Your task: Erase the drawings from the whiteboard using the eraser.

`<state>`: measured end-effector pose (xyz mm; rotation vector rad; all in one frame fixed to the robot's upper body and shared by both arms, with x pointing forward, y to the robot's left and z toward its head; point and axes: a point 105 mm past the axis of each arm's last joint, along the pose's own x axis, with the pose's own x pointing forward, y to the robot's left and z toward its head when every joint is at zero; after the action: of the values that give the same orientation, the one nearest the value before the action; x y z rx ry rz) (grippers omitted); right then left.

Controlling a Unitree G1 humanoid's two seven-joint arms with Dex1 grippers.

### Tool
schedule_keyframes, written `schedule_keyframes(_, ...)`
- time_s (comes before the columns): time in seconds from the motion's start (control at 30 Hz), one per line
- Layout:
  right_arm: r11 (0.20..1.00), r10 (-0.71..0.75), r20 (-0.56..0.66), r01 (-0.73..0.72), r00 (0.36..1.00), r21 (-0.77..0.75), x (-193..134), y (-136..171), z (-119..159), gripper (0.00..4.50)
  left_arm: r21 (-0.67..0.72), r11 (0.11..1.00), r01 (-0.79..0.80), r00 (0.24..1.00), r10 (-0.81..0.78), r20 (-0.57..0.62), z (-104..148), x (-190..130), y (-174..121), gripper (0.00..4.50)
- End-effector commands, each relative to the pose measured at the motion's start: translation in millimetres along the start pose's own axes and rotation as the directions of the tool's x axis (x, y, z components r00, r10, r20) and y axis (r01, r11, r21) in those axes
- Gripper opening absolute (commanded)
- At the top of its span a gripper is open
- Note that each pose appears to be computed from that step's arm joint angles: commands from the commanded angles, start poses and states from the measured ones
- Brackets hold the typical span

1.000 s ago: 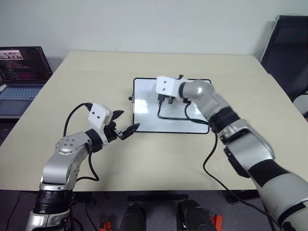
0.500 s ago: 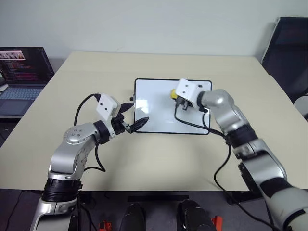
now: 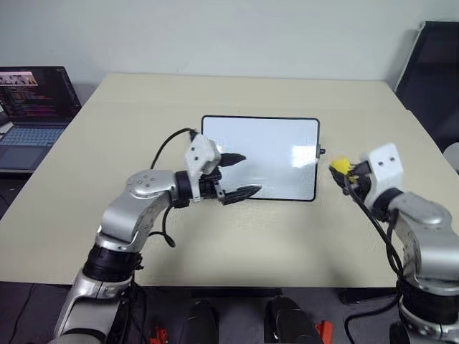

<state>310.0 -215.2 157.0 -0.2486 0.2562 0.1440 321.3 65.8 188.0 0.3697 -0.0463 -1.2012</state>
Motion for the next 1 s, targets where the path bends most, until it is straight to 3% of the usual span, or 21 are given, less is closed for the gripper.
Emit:
schedule_keyframes(0.03, 0.998, -0.062, -0.006, 0.062, 0.998, 0.002, 4.2, -5.4, -6.1, 1.33, 0.052, 0.997, 0.061, 0.998, -0.062, 0.012, 6.9, 14.7, -1.5, 4.5)
schedule_keyframes(0.33, 0.991, -0.112, -0.077, 0.118, 0.991, 0.066, 41.4, -18.0, -34.3, 1.33, 0.049, 0.97, 0.237, 0.97, -0.239, 0.039, 14.4, 50.2, -20.8, 4.5)
schedule_keyframes(0.63, 0.986, -0.123, -0.084, 0.132, 0.989, 0.107, 60.8, -29.3, -38.9, 1.33, 0.053, 0.957, 0.285, 0.957, -0.287, 0.039, 12.6, 51.8, -33.1, 4.5)
schedule_keyframes(0.67, 0.983, -0.132, -0.086, 0.142, 0.987, 0.119, 63.0, -31.5, -40.0, 2.08, 0.051, 0.958, 0.283, 0.958, -0.285, 0.037, 11.6, 50.8, -32.6, 4.5)
schedule_keyframes(0.77, 0.977, -0.143, -0.079, 0.153, 0.987, 0.146, 66.6, -36.0, -39.8, 2.96, 0.044, 0.961, 0.273, 0.961, -0.275, 0.039, 11.3, 49.2, -31.3, 4.5)
schedule_keyframes(0.9, 0.979, -0.133, -0.056, 0.139, 0.99, 0.146, 66.8, -37.5, -35.2, 4.47, 0.019, 0.969, 0.246, 0.968, -0.246, 0.045, 9.1, 44.3, -27.6, 4.5)
schedule_keyframes(1.0, 0.977, -0.145, 0.007, 0.142, 0.989, 0.158, 60.6, -39.8, -19.6, 4.47, -0.003, 0.981, 0.194, 0.98, -0.193, 0.049, 6.1, 38.4, -20.7, 4.5)
